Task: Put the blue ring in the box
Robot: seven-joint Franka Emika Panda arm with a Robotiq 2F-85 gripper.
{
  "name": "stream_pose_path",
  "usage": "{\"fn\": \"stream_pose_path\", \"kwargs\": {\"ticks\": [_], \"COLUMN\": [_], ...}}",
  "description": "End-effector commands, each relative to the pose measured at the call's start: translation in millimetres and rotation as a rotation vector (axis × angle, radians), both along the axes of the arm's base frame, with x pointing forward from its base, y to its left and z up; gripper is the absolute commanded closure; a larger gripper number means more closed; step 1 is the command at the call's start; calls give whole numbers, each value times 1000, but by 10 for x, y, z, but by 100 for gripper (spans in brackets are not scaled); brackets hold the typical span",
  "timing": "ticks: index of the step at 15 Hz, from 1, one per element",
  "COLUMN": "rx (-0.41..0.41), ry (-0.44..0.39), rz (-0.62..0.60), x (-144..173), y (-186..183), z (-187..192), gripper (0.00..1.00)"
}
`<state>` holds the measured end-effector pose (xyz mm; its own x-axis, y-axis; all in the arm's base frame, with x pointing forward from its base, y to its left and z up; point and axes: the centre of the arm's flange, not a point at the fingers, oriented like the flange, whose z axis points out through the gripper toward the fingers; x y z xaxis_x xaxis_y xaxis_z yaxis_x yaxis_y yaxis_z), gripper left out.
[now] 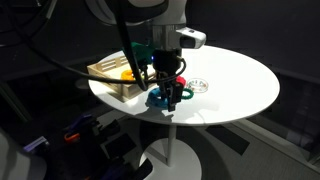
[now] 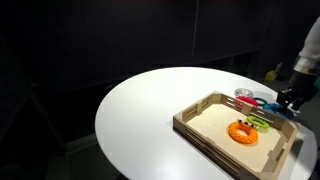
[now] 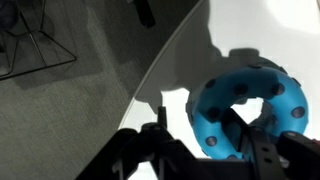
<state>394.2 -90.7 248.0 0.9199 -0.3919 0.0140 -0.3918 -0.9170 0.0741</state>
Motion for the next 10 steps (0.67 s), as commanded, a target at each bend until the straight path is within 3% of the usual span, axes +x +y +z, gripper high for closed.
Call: {"fn": "stream_pose_path", "kwargs": {"ticks": [1, 3, 4, 10], "rx": [-21, -23, -26, 0], "ry": [-5, -4, -6, -41], "rz": [-9, -12, -15, -21], "x": [-1, 2, 5, 31], "y": [34, 53, 57, 127], "z": [-46, -45, -29, 283], "gripper": [63, 86, 92, 90]}}
